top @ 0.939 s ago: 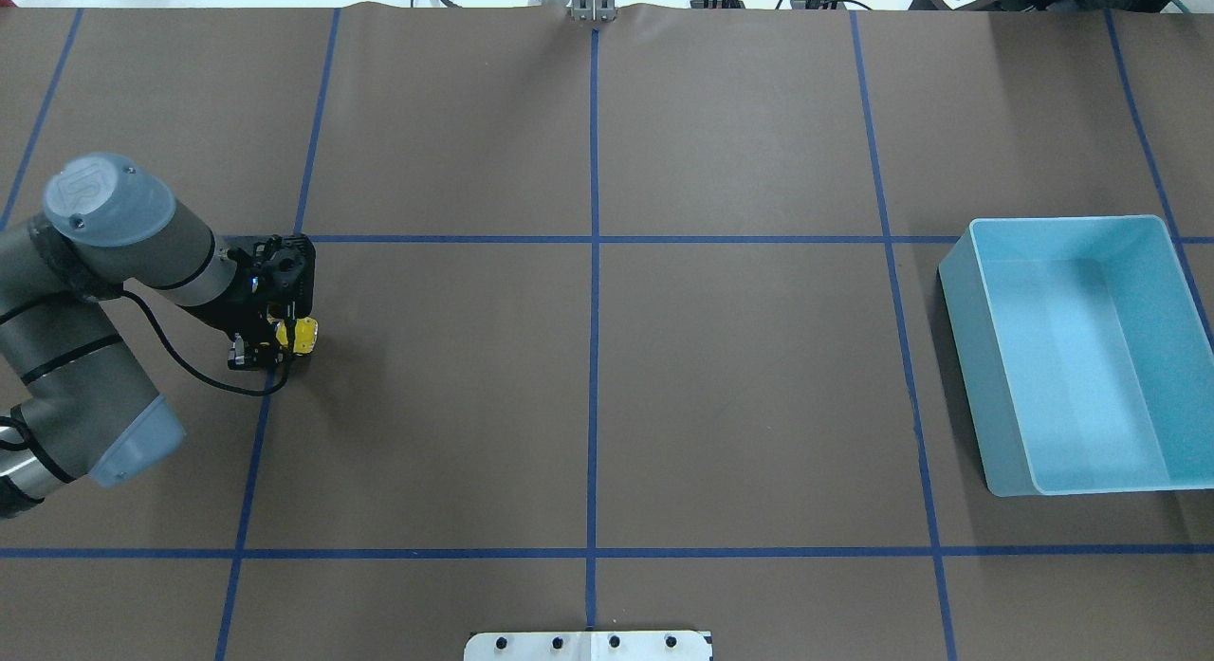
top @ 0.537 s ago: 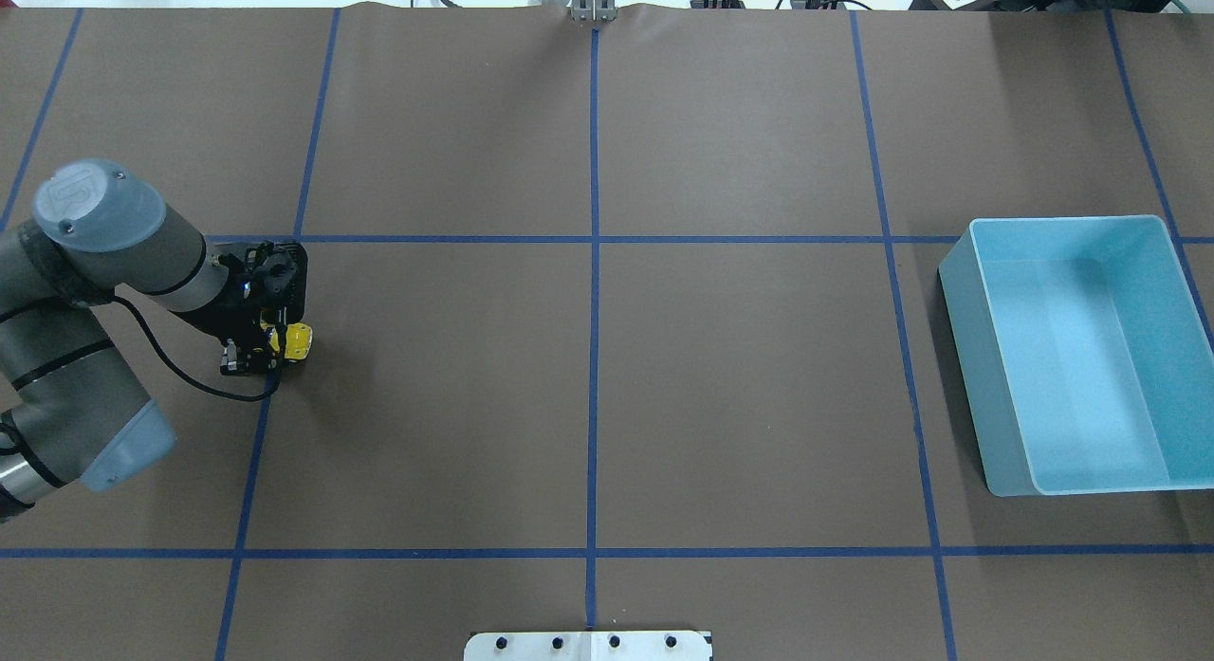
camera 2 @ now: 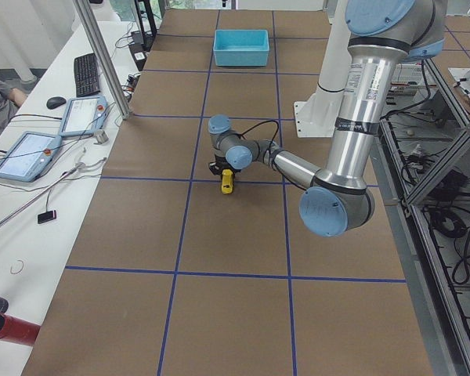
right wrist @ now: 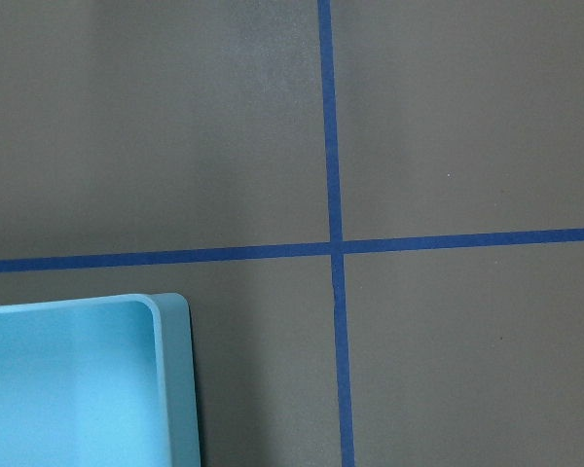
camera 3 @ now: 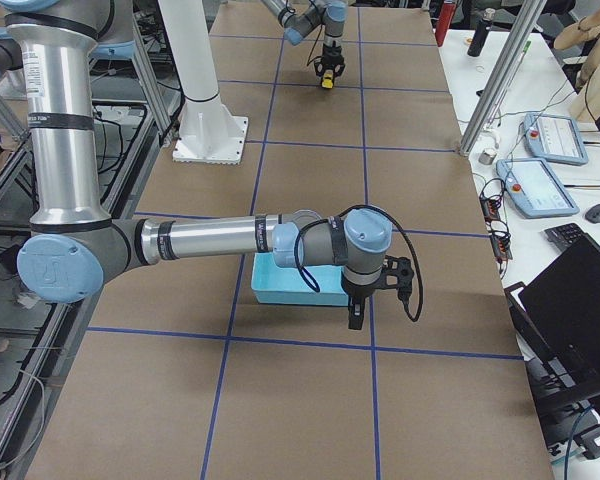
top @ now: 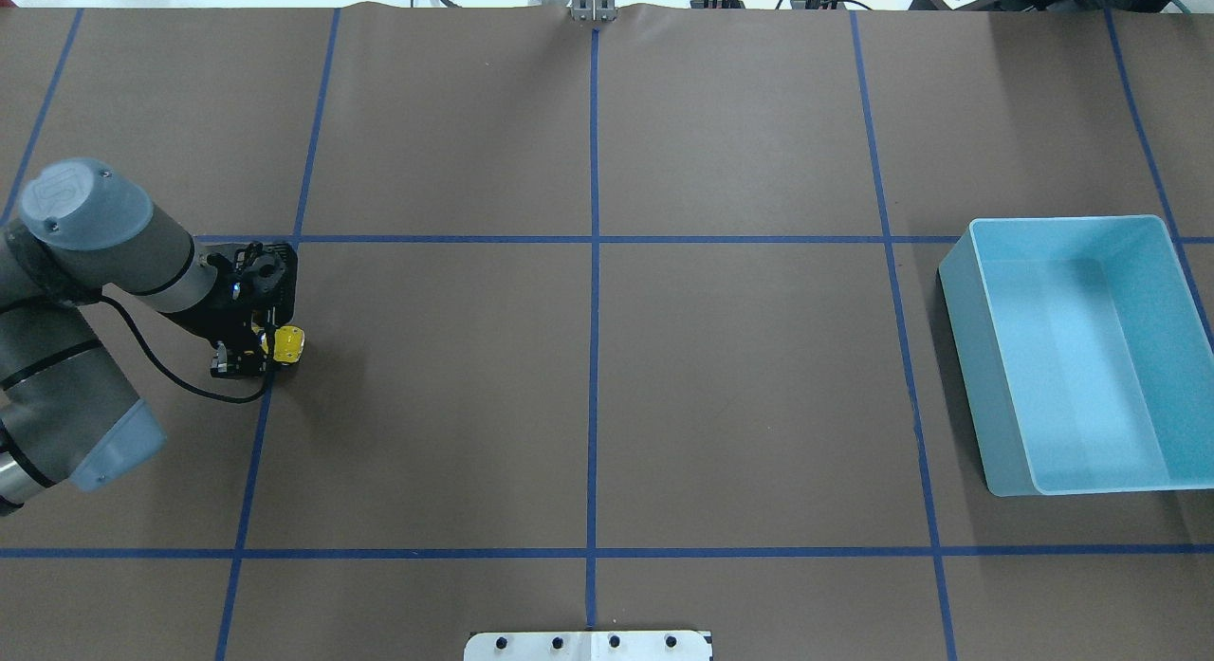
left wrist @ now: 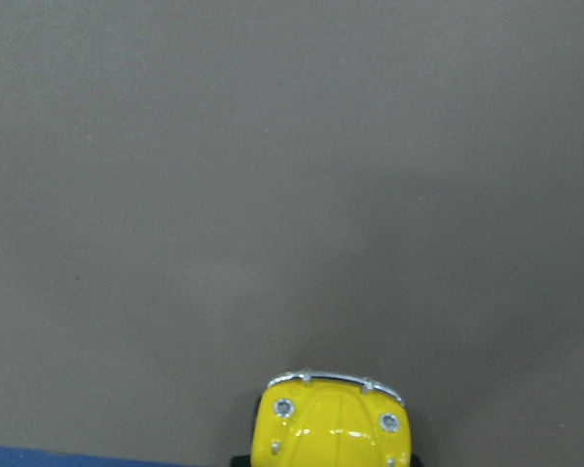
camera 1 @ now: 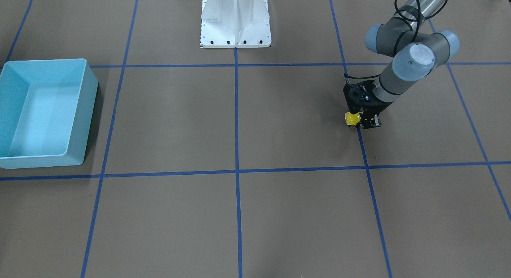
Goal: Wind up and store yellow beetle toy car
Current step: 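Keep dragging the car backward with the left gripper to wind it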
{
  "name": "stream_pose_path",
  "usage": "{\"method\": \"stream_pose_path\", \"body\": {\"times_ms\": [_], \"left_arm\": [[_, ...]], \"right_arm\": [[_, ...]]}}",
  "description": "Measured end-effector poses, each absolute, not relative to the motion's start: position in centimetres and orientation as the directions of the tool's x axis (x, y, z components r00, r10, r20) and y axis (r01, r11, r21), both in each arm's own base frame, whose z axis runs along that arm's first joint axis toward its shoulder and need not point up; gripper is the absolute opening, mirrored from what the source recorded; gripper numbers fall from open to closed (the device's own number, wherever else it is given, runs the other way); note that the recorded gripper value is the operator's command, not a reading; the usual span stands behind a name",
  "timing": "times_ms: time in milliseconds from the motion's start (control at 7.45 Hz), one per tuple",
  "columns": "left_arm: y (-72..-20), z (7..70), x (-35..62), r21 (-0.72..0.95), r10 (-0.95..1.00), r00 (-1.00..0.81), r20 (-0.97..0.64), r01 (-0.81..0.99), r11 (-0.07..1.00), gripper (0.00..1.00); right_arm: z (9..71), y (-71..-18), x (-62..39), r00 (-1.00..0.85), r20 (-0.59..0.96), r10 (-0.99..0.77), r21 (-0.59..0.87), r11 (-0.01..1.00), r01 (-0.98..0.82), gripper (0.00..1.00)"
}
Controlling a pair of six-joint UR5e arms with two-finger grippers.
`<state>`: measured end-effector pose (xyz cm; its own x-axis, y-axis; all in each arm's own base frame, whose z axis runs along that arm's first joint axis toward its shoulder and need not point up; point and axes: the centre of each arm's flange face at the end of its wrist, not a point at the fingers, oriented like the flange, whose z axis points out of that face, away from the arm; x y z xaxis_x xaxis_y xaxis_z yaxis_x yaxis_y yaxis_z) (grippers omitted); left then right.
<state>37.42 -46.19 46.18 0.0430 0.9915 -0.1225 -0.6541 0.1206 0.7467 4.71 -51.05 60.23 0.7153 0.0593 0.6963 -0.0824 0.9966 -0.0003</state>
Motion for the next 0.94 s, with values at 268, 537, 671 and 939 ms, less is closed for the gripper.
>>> {"method": "stream_pose_path", "body": {"times_ms": [268, 537, 671, 939], "left_arm": [[-45.9, 47.0, 36.9, 0.748, 0.991, 0.043, -0.125, -0.653, 0.122, 0.0], [-45.9, 47.3, 36.6, 0.75, 0.991, 0.042, -0.129, -0.65, 0.125, 0.0], [-45.9, 47.6, 36.2, 0.751, 0.99, 0.041, -0.134, -0.648, 0.128, 0.0], [-45.8, 48.5, 35.6, 0.756, 0.988, 0.034, -0.148, -0.641, 0.135, 0.0]], "right_arm": [[60.2, -51.1, 4.7, 0.715, 0.696, 0.059, 0.001, 0.997, -0.083, 1.0], [59.7, -51.5, 4.6, 0.715, 0.697, 0.052, 0.009, 0.997, -0.08, 1.0], [59.7, -51.6, 4.6, 0.715, 0.697, 0.05, 0.01, 0.997, -0.079, 1.0], [59.6, -51.7, 4.5, 0.715, 0.697, 0.048, 0.012, 0.997, -0.078, 1.0]]}}
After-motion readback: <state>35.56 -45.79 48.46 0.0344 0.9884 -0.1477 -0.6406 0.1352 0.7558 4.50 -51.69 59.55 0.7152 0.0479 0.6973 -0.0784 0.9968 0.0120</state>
